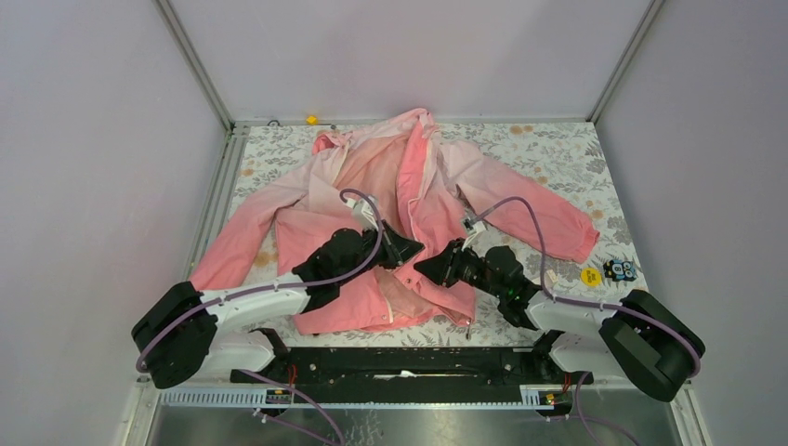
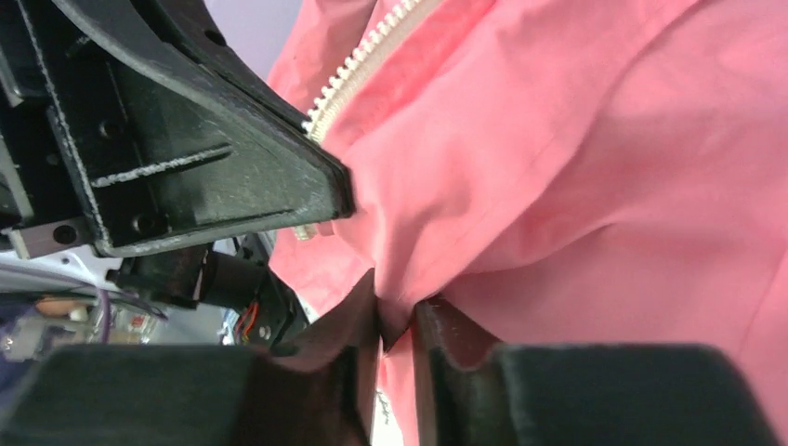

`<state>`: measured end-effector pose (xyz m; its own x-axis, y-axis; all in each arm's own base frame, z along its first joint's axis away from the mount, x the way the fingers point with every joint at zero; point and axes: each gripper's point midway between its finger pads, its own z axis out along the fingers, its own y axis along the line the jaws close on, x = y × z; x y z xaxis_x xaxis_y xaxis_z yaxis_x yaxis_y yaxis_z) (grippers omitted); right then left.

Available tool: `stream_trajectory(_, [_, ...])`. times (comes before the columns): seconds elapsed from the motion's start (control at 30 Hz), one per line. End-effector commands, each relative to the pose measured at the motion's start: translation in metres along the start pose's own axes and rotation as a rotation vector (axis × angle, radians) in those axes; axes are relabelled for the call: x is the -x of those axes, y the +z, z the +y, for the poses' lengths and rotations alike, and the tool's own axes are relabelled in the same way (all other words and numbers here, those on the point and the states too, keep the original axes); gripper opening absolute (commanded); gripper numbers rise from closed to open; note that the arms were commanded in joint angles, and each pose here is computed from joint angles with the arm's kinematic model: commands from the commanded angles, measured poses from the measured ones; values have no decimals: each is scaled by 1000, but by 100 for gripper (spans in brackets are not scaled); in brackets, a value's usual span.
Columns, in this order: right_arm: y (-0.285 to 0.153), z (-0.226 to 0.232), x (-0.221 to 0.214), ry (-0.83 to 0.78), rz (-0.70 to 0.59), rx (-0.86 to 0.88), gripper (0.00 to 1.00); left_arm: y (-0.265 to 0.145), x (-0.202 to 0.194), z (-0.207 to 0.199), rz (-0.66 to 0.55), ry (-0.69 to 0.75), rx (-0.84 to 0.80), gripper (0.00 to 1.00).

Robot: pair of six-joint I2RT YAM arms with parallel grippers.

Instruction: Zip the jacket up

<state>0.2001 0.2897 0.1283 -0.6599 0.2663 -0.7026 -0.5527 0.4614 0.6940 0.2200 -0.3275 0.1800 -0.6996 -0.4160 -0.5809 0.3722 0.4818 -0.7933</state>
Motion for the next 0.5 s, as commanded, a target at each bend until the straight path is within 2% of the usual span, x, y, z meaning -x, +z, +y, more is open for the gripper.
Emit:
stream_trajectory(0.0, [-6, 1, 23, -19, -166, 2, 4, 10, 15, -22, -24, -32, -18, 0])
stream_trajectory(0.03, [-10, -2, 23, -24, -174, -8, 0, 9, 14, -19, -10, -19, 5, 0])
stream_trajectory(0.07, [-13, -3, 21, -38, -165, -15, 0, 7, 16, -18, -5, 3, 20, 6])
stream_trajectory(0.17, [-17, 7, 5, -125, -21, 19, 0, -1, 18, -16, 51, 42, 10, 47])
stream_trajectory(0.23, [-22, 14, 0, -138, 26, 40, 0, -10, 14, -22, 105, 45, -74, 64])
stream_trajectory(0.27, [-26, 17, -1, -142, 38, 54, 0, -14, 10, -24, 141, 42, -111, 69])
stream_trajectory(0.3, [-28, 19, -2, -147, 51, 70, 0, -17, 5, -23, 176, 44, -131, 73])
stream_trajectory(0.4, [-33, 22, -4, -147, 74, 103, 0, -22, -18, -17, 292, 71, -164, 75])
stream_trajectory(0.47, [-33, 22, -7, -138, 100, 118, 0, -25, -30, -17, 358, 77, -196, 68])
